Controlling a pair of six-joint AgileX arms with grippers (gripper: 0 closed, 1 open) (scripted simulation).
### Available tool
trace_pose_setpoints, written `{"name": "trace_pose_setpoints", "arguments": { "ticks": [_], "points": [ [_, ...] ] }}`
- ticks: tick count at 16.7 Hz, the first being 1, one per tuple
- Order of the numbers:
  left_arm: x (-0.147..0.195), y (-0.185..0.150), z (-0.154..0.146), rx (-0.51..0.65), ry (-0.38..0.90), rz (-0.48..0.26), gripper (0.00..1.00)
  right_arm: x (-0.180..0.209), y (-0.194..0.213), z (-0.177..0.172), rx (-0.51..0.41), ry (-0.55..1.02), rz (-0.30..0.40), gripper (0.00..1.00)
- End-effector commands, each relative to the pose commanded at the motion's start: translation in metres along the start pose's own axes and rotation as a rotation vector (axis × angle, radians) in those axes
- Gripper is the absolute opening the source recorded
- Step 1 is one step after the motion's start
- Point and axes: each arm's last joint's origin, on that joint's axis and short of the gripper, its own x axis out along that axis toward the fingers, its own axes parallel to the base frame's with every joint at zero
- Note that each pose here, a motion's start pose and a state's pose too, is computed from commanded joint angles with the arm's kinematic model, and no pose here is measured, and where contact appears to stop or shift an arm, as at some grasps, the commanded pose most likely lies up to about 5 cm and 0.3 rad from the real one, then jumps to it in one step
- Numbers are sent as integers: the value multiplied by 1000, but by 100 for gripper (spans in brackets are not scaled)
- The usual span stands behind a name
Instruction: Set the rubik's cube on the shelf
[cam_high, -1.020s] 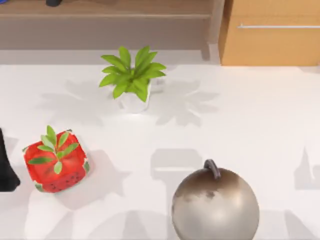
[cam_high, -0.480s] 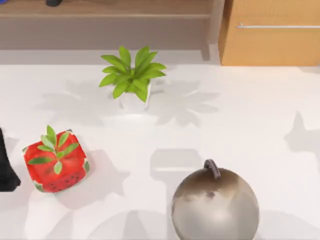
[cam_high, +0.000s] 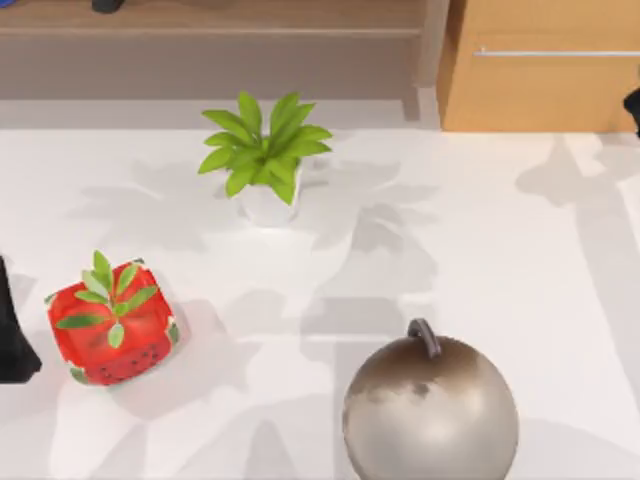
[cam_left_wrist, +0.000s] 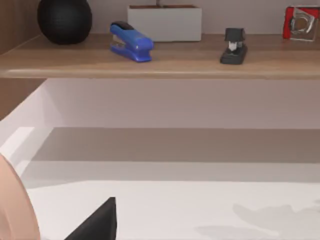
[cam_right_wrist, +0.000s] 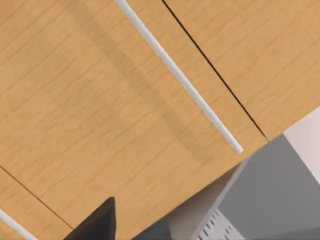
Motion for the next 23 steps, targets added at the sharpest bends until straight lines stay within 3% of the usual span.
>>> {"name": "trace_pose_setpoints", "arguments": {
  "ticks": [3,8,12,15,23],
  "points": [
    [0,0,0,0,0,0,100,33,37,-12,-153,17,49,100],
    [0,0,0,0,0,0,100,70,89,-28,-456,-12,59,100],
    [0,0,0,0,0,0,100,86,130,-49,-629,-8,86,100],
    [0,0,0,0,0,0,100,88,138,-53,-669,-8,85,100],
    [0,0,0,0,0,0,100,99,139,-54,-669,-8,85,100]
  ]
}}
